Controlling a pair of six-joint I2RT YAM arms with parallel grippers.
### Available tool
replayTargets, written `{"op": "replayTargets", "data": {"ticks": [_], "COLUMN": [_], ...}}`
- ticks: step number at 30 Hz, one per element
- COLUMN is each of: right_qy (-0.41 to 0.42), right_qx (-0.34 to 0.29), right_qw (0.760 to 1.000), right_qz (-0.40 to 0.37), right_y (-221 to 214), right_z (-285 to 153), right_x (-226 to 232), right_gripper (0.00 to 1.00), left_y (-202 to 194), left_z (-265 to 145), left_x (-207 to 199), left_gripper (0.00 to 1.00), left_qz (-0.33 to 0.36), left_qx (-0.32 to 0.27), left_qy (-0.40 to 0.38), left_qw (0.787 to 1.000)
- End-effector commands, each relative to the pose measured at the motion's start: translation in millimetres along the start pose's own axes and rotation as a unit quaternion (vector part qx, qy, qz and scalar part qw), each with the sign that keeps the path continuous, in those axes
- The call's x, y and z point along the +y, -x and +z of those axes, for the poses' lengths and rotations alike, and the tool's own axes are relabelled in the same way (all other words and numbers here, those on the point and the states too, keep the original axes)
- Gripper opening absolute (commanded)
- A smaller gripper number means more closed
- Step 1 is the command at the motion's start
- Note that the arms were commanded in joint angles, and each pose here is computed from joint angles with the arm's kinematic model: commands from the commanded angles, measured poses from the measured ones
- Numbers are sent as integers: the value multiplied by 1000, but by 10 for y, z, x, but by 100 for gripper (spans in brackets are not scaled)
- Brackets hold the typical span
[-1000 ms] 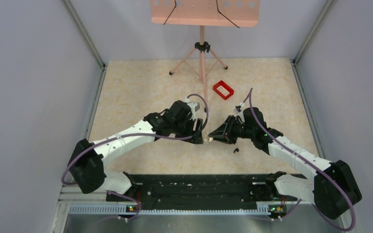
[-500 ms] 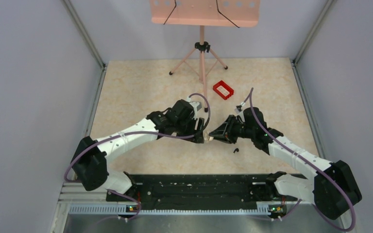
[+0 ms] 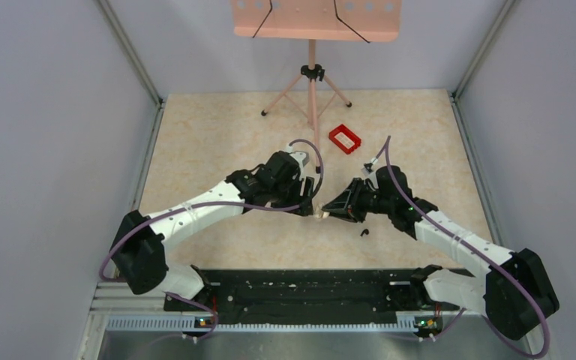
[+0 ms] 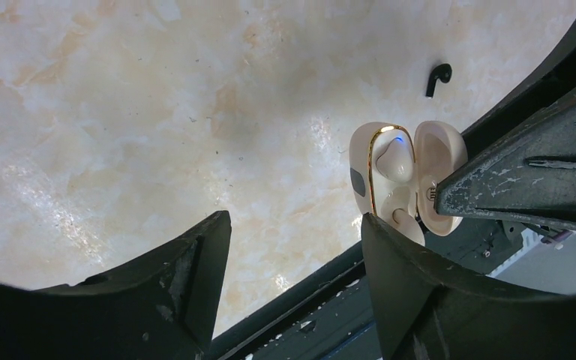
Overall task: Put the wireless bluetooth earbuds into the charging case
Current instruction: Adjust the right earbud in the right side groove of the charging case.
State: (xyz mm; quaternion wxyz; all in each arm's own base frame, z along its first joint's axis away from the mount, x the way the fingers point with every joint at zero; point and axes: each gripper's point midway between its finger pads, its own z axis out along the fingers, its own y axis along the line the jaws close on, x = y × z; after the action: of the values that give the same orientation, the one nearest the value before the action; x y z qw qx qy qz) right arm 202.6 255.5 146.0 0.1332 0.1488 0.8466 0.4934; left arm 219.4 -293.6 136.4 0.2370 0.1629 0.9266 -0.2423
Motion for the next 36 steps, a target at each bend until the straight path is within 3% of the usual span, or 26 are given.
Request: {"op": "replayTargets", "data": {"ticks": [1,8,15,20,24,36], "right_qy": [35,29,31,30,29,25], "right_qx": [-1,-6,-9,-7,-9,-9], "right_qw": [999,999,999,999,999,1000], "right_qz": [-21,-14,-9,-11,-11,-10], "right_y": [-9,-3,19,33,48,73], "right_z": [-57,-53,-38,-15,-13,26], "right_x": [238,192,213,220,231,227], "right_gripper": [0,0,0,0,0,0], "left_y": [235,211,218,320,235,79], "left_z": [-42,-195,-433,-547,-540,-409], "left_x": [-99,165,134,-130,-337,-500], "left_gripper": [70,69,71,71,54,49], "left_qz": [-1,-43,-21,-31,-45,-59], "left_qx": [-33,-55,-140,-176,-97,35], "left_qy": [-11,60,6,-71,-96,-88], "left_qw": [999,996,990,981,990,994]}}
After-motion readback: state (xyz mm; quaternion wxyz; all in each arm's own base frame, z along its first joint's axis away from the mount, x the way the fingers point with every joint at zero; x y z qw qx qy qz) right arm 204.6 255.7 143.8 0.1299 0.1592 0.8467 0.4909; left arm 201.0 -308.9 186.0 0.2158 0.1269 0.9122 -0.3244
